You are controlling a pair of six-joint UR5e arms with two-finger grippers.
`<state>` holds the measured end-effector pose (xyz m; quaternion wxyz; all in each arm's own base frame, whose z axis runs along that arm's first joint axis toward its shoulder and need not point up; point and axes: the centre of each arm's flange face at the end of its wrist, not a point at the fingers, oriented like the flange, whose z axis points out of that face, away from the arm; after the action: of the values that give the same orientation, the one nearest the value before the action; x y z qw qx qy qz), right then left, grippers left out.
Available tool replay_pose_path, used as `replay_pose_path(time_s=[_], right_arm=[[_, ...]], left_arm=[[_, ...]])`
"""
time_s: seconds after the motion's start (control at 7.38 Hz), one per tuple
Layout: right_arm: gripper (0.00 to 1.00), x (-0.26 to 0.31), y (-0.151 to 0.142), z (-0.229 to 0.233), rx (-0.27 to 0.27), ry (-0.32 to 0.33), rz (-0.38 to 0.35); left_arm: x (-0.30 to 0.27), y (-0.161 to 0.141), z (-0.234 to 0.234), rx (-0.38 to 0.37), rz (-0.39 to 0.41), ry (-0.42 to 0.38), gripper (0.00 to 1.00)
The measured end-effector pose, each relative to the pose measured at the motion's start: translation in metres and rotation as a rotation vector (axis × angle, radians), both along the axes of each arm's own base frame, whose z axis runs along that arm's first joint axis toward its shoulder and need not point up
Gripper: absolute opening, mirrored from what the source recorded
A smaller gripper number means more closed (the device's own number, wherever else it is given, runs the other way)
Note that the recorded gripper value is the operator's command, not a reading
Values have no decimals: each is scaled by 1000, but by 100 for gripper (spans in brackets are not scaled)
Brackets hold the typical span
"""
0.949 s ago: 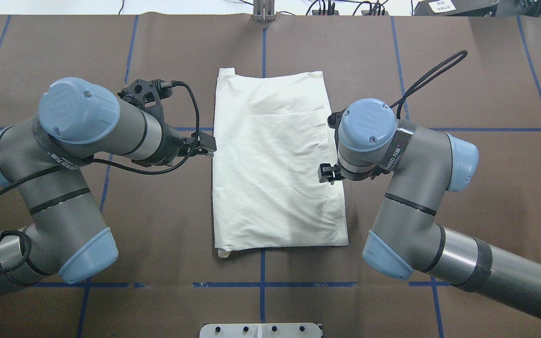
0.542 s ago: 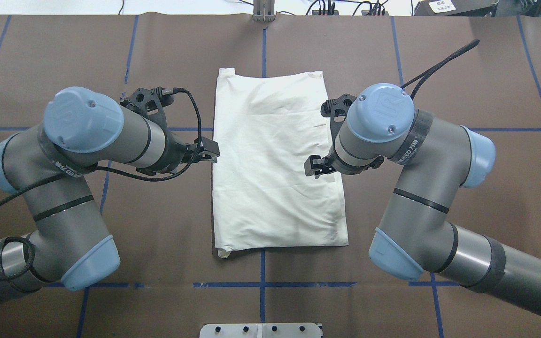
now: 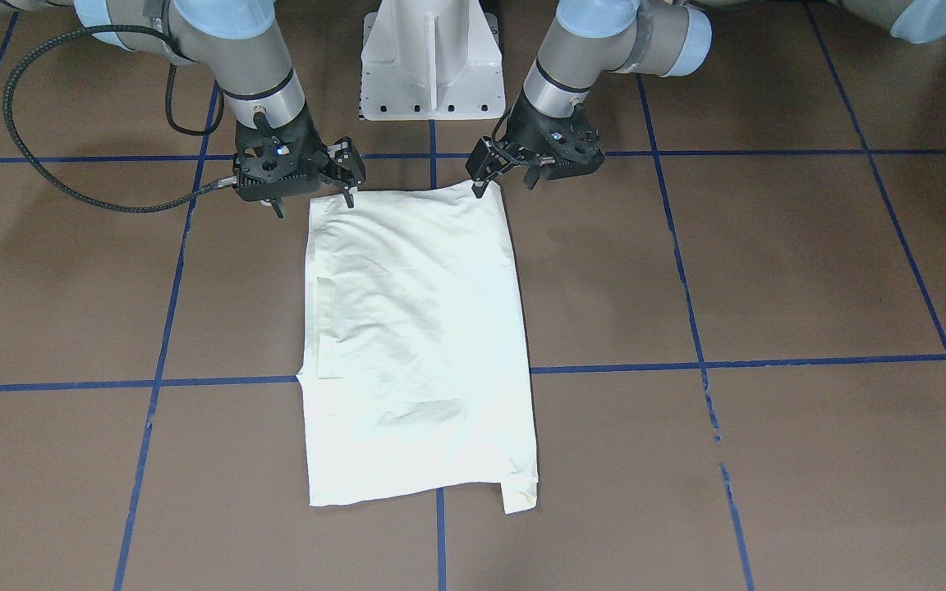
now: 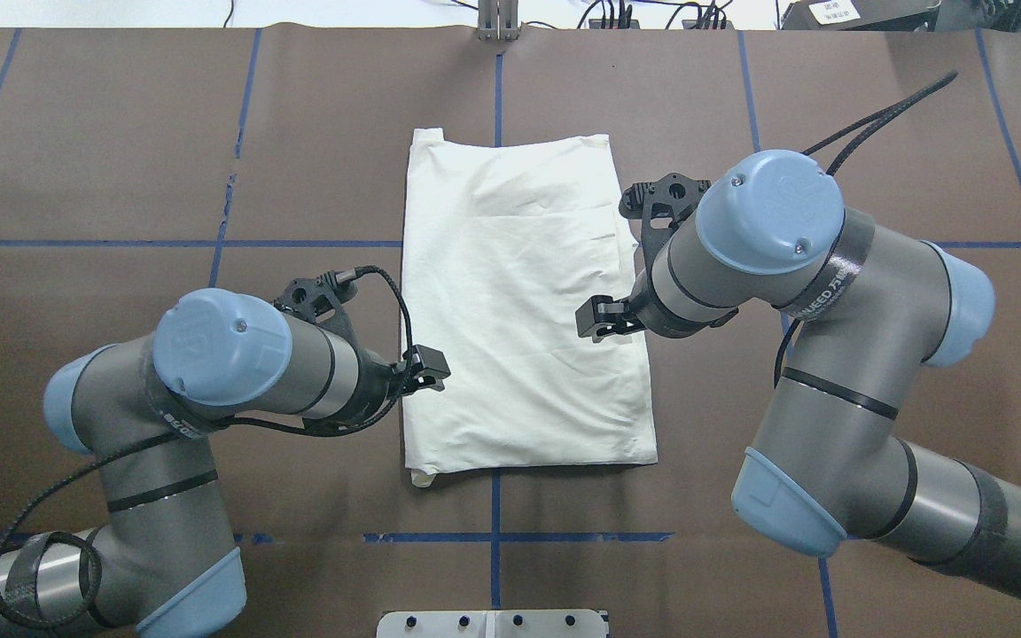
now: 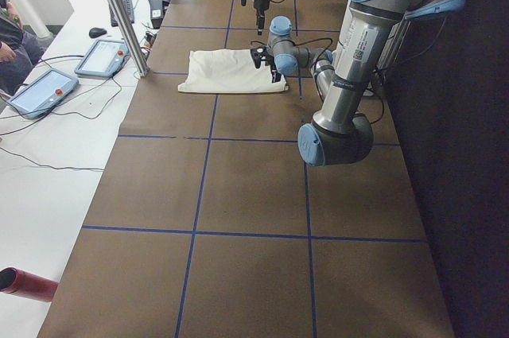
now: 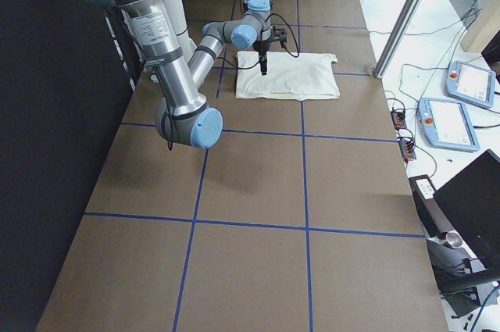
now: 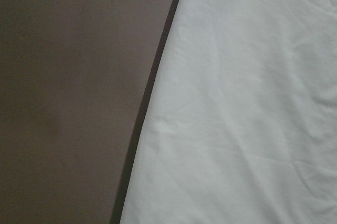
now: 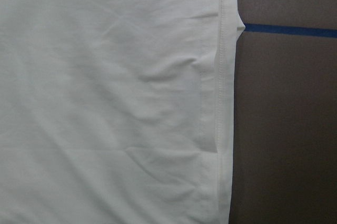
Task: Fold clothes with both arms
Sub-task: 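Move both grippers down along the bundle sides to its edge nearest the robot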
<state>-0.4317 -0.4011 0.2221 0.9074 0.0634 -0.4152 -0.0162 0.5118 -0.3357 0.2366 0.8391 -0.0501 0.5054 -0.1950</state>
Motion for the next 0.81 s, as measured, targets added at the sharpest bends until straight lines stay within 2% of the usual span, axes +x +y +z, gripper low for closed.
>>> replay_pose_path(time_s=[0.41, 0.81], right_arm=[[100, 1, 3, 0, -9, -43, 22], [100, 2, 4, 0, -11, -56, 28]], left_arm=[[36, 31, 19, -83, -25, -81, 87], [54, 36, 25, -109, -28, -122, 75]])
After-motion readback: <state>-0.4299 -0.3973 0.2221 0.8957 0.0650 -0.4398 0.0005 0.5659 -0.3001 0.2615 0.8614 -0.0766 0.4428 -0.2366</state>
